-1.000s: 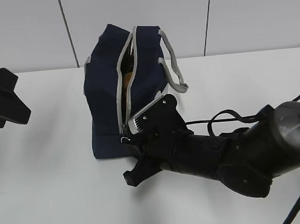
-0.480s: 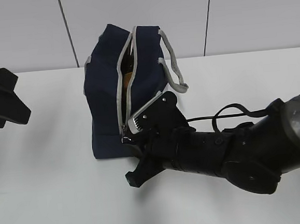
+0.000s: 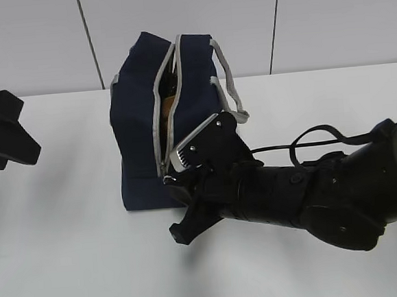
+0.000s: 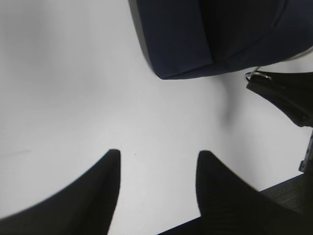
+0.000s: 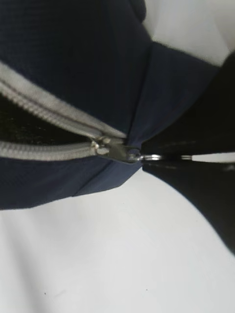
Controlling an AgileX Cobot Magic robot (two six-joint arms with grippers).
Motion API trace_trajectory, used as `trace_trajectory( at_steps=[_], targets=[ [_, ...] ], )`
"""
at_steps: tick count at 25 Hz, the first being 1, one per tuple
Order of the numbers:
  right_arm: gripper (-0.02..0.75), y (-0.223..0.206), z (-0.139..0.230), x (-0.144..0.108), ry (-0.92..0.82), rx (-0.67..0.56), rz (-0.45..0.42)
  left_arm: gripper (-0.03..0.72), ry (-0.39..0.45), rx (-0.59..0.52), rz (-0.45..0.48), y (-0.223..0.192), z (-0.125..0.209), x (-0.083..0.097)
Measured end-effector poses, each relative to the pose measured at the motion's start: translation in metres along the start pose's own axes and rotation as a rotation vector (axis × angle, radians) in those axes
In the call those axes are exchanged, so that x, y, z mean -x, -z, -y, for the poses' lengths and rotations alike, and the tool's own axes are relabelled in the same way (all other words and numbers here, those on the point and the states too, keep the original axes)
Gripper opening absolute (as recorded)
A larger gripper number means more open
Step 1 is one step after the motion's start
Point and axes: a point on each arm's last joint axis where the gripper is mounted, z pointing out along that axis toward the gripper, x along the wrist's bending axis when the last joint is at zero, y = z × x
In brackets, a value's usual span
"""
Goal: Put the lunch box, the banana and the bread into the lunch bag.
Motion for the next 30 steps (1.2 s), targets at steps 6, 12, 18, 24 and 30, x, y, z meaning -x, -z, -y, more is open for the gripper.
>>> trace_trajectory(
  at_steps=[6, 12, 18, 24, 30],
  targets=[
    [-0.016, 0.009, -0.012, -0.004, 0.105, 0.022, -0.043, 0.361, 0.001, 0.000, 0.001, 0.000, 0.000, 0.000],
    [-0.016, 0.018, -0.024, -0.004, 0.152, 0.055, -0.053, 0.361, 0.007, 0.001, 0.010, 0.000, 0.000, 0.001],
    [-0.016, 0.028, -0.034, 0.000, 0.223, 0.086, -0.061, 0.361, 0.008, 0.001, 0.011, 0.000, 0.000, 0.001],
    [-0.016, 0.039, -0.044, 0.000, 0.239, 0.101, -0.078, 0.361, 0.008, 0.009, 0.011, 0.000, -0.001, 0.001],
    [-0.016, 0.045, -0.057, 0.001, 0.258, 0.111, -0.083, 0.361, 0.009, 0.025, 0.010, 0.000, -0.002, 0.001]
  ],
)
